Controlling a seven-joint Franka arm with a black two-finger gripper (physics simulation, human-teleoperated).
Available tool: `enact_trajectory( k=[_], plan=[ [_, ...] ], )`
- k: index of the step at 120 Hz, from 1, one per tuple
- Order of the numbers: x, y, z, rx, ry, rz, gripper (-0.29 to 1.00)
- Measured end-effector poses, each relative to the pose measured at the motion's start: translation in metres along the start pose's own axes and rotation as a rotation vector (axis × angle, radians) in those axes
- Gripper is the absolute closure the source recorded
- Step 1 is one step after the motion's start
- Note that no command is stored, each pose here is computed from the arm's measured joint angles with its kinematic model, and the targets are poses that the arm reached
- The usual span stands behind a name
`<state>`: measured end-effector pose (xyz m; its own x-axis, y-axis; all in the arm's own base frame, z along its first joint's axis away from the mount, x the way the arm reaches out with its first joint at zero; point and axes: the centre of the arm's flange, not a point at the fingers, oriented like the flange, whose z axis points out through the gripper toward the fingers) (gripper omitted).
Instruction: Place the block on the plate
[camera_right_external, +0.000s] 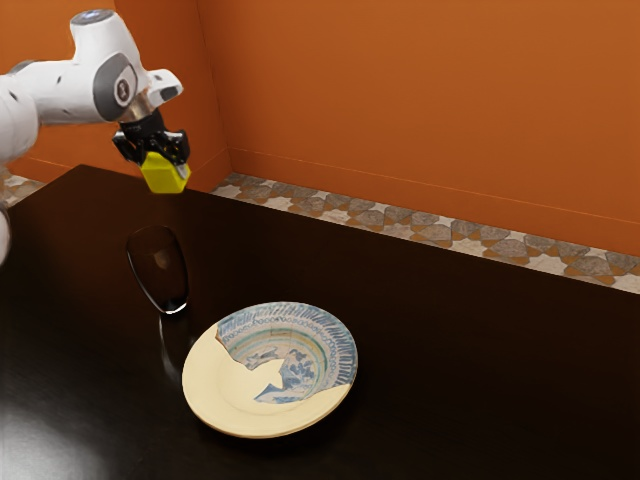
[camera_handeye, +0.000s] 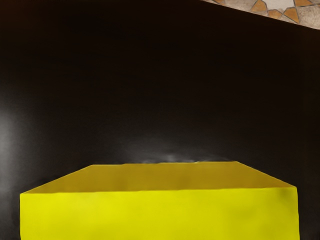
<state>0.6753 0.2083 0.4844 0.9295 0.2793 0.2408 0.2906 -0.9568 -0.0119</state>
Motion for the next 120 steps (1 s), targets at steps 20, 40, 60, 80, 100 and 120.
enact_trajectory(
  k=[20,40,60,80,100,120],
  plan=[
    [-0.042,0.108,-0.038,-0.030,-0.017,0.093,0.27],
    [-0.109,0.199,-0.037,-0.021,-0.086,0.120,0.26],
    [-0.160,0.229,0.010,0.018,-0.187,0.030,0.26],
    [-0.189,0.255,0.051,0.036,-0.235,-0.063,0.26],
    [-0.215,0.283,0.071,0.026,-0.271,-0.153,0.26],
    [-0.235,0.291,0.083,0.021,-0.304,-0.259,0.26]
  ],
)
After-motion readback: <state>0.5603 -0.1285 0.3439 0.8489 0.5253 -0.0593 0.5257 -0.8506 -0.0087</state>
